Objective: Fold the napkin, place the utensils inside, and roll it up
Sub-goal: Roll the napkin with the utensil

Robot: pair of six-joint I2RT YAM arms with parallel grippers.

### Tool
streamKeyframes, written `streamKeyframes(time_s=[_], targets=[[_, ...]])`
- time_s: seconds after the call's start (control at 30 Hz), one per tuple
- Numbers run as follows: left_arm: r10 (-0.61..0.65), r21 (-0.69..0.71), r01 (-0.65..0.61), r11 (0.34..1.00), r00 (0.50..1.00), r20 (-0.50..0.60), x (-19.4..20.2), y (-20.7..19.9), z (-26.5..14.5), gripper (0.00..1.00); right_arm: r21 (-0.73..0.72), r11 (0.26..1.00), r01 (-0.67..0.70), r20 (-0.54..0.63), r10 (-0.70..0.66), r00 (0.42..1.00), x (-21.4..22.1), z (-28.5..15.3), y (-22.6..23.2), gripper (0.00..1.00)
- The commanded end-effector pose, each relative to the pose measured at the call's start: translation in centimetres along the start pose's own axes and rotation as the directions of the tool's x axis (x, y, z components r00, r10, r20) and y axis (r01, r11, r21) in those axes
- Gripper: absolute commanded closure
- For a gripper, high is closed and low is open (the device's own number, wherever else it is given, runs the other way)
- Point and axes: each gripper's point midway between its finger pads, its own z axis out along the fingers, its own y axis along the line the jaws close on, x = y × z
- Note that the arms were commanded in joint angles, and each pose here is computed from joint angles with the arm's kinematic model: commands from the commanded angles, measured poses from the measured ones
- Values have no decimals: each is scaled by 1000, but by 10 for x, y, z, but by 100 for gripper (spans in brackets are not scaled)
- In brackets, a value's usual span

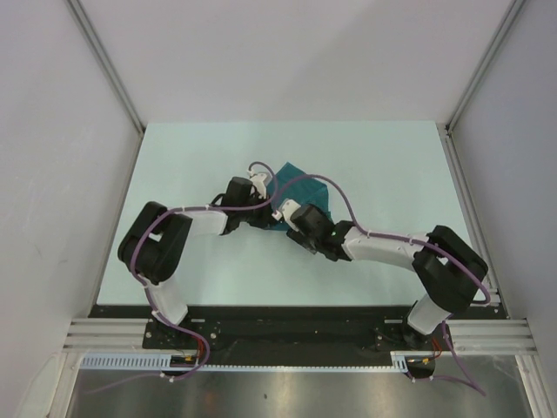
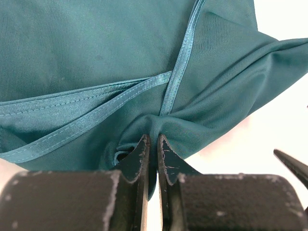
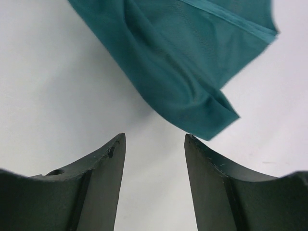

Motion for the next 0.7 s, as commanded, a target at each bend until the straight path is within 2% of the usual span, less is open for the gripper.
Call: streamKeyframes(time_s=[0.0, 0.13, 0.27, 0.43, 0.67], targets=[[-144, -126, 105, 987, 923, -357, 112, 28, -15, 93, 253, 962, 102, 10, -108, 994, -11, -1, -33, 43], [-144, -121, 107, 987, 922, -359, 112, 28, -15, 93, 292, 942, 163, -31, -161, 986, -1, 9, -32, 43], [-143, -121, 106, 987, 922, -360, 112, 29, -15, 93, 272, 926, 261, -79, -249, 965, 11, 19, -23, 45], [-145, -123, 108, 987, 925, -352, 108, 30, -15, 94, 250, 921, 299, -79, -288, 954, 17, 27, -10, 45], [-150, -121, 114, 986, 925, -350, 106, 31, -15, 94, 291, 856, 427, -112, -412, 904, 19, 50, -14, 45]])
